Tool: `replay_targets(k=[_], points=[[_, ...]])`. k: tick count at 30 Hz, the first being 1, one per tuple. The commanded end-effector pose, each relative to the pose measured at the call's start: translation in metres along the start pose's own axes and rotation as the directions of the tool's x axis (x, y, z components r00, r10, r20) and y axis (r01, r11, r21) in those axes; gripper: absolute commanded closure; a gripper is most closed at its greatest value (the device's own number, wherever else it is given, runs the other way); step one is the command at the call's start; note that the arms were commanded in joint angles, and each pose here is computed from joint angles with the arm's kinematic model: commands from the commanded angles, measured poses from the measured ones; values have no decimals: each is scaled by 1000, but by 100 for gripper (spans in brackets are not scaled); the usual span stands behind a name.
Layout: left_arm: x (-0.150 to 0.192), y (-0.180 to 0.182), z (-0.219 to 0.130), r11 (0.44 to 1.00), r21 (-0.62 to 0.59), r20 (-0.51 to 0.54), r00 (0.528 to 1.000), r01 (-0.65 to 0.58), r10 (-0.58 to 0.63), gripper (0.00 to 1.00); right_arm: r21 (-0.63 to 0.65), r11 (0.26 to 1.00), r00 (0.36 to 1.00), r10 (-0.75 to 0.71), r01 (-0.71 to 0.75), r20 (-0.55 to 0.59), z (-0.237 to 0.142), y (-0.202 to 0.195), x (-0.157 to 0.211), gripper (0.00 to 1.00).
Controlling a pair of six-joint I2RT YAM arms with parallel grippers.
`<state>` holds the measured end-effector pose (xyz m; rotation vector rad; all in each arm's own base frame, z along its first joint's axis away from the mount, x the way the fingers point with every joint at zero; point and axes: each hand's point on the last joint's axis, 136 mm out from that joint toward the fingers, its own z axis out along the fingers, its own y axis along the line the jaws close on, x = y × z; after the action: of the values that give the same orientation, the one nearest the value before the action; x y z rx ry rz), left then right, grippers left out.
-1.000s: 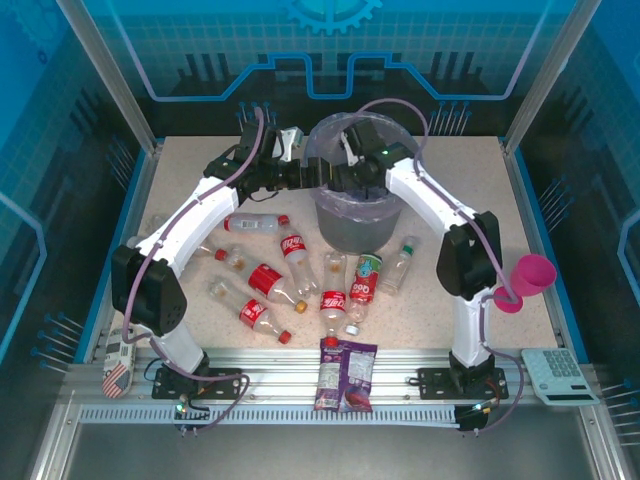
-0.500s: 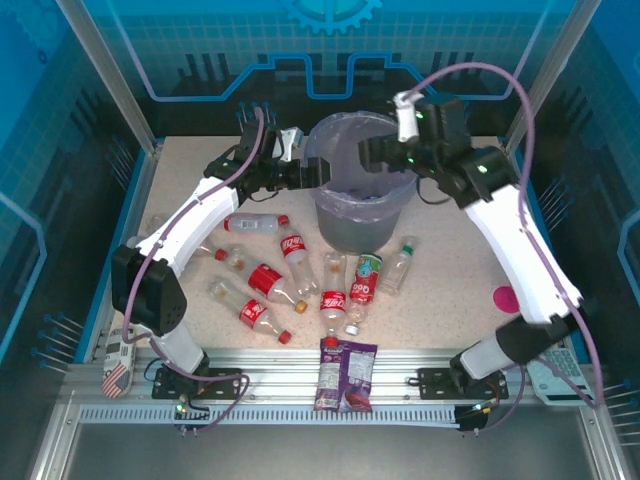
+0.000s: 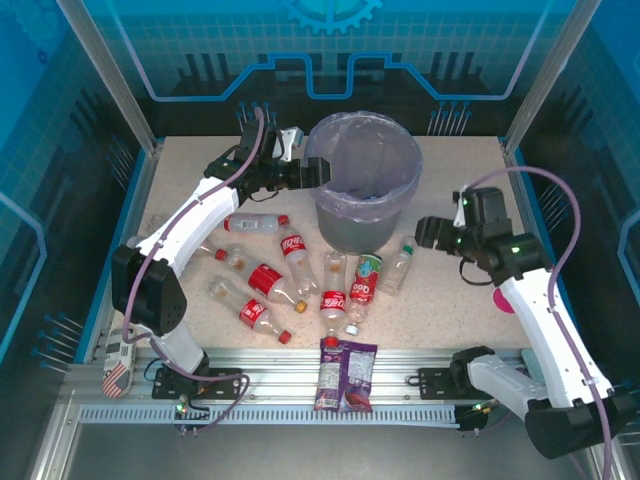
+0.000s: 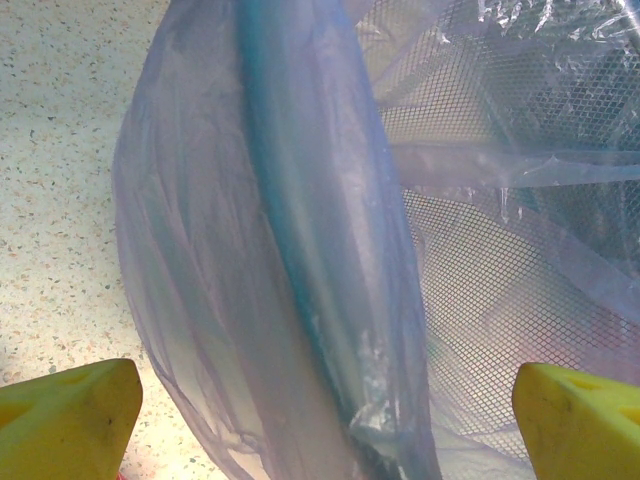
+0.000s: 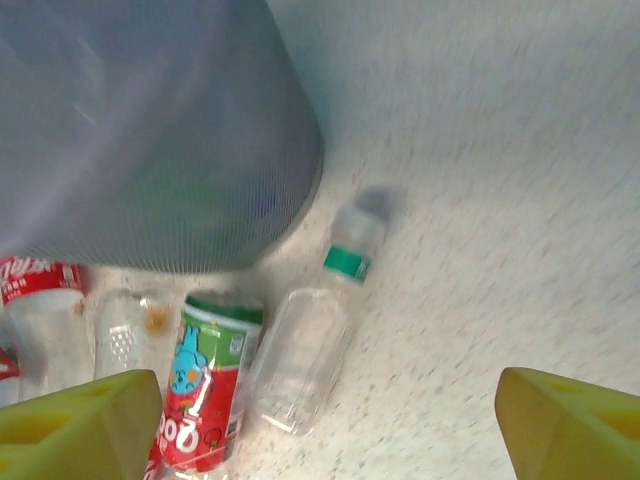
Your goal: Put the plastic bottles in the bin
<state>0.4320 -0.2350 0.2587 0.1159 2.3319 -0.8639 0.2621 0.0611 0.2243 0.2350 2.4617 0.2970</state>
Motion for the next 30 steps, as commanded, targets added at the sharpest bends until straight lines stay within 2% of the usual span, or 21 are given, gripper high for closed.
replay_targets(k=[1,6,12,15,20,30], points=[[0,-5,-9,1000,21,6,1000,-13,13,4,-129,981,989,141,-146,-44,29,15,18,15],[0,-6,-10,1000,19,8,1000,-12,12,4,-160,956,964,222,-245,-146,86,19,50,17],[0,-4,-11,1000,11,11,1000,-14,14,4,-127,958,961,241,-258,-139,127,26,61,16],[1,-4,-10,1000,13,9,1000,-10,10,4,-106,957,957,252,-268,-146,142,29,67,12],[1,-4,-11,1000,12,10,1000,-18,18,4,-27,966,957,249,-255,-146,159,18,77,11],[1,-4,-12,1000,9,13,1000,-20,20,4,49,964,952,264,-260,-156,179,3,91,19]])
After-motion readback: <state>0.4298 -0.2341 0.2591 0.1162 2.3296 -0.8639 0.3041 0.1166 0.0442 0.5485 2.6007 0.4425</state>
